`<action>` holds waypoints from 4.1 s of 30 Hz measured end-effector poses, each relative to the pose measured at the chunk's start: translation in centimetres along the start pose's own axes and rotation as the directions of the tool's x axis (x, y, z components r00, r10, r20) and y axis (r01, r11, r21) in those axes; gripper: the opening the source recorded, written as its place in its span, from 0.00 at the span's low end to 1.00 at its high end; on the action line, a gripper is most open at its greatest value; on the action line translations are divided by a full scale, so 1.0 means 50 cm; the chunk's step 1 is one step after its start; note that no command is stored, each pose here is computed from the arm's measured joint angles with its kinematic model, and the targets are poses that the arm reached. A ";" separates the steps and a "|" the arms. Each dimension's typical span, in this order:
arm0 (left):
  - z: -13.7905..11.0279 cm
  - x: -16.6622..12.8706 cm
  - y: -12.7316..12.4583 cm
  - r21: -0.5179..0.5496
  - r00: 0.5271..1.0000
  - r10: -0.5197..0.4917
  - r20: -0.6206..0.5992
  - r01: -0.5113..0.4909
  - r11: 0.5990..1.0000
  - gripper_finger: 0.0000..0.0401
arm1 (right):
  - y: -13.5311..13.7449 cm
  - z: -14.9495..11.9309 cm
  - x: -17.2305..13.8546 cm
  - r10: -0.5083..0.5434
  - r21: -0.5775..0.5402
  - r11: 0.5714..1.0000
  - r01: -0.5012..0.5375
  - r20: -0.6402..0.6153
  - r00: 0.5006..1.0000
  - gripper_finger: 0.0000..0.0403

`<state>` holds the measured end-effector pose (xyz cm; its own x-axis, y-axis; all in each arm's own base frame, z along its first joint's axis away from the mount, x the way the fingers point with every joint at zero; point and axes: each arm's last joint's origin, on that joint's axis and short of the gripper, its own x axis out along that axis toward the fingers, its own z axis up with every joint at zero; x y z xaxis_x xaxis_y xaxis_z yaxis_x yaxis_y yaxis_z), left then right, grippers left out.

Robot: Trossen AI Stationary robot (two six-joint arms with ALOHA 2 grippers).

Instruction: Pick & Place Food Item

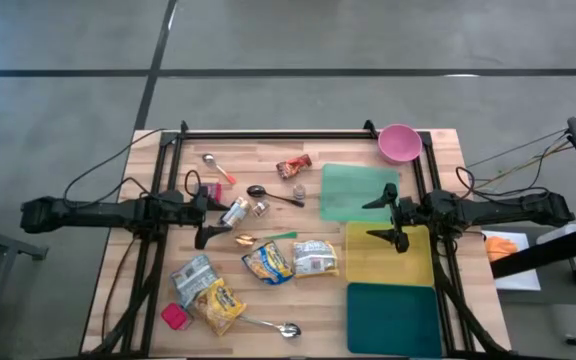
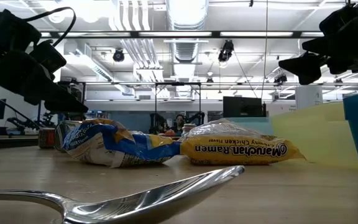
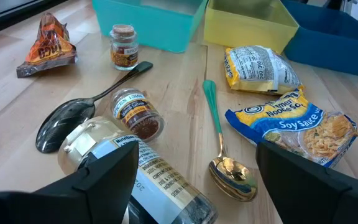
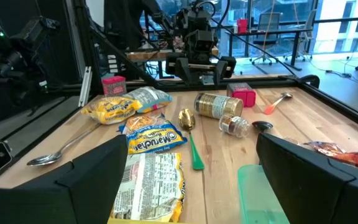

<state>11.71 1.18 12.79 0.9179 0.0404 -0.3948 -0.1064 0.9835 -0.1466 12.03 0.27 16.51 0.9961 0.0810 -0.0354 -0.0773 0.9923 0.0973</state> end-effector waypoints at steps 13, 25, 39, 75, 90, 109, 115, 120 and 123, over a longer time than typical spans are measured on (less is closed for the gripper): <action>0.000 0.000 0.000 0.000 1.000 0.000 0.000 0.000 1.000 0.83 | 0.000 0.007 0.000 0.002 -0.035 0.999 -0.001 0.034 0.999 0.87; 0.029 -0.003 -0.001 -0.208 0.990 0.013 0.140 0.016 0.978 0.83 | 0.000 0.068 -0.005 -0.093 0.175 0.984 0.044 0.281 0.955 0.87; 0.242 -0.078 -0.036 -0.261 0.991 -0.043 0.123 0.075 0.962 0.83 | 0.015 0.264 0.024 -0.131 0.234 0.961 0.145 -0.076 0.988 0.87; 0.312 -0.124 -0.045 -0.559 0.987 -0.004 0.160 0.094 0.824 0.83 | -0.010 0.403 0.268 -0.196 0.264 0.904 0.338 -0.447 0.873 0.87; 0.299 -0.122 -0.042 -0.638 0.995 0.037 0.094 0.032 0.769 0.83 | -0.062 0.324 0.426 -0.215 0.009 0.948 0.318 -0.717 0.663 0.87; 0.300 -0.122 -0.042 -0.635 0.995 0.037 0.096 0.033 0.772 0.83 | -0.175 0.173 0.515 -0.262 -0.098 0.941 0.325 -0.818 0.512 0.87; 0.299 -0.122 -0.042 -0.634 0.995 0.036 0.095 0.032 0.773 0.83 | -0.195 0.119 0.531 -0.259 -0.084 0.924 0.373 -0.856 0.448 0.87; 0.299 -0.122 -0.042 -0.632 0.995 0.036 0.094 0.032 0.774 0.83 | -0.209 0.095 0.535 -0.302 -0.128 0.906 0.404 -0.864 0.403 0.87; 0.299 -0.122 -0.042 -0.626 0.995 0.037 0.093 0.030 0.779 0.83 | -0.217 0.093 0.537 -0.309 -0.127 0.902 0.412 -0.857 0.412 0.87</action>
<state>12.03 1.51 29.07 0.9450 0.0927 -0.3136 -0.2948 0.6566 -0.6942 39.82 -8.74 19.13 0.3970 -0.1922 -0.8975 0.3355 0.9406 -0.0531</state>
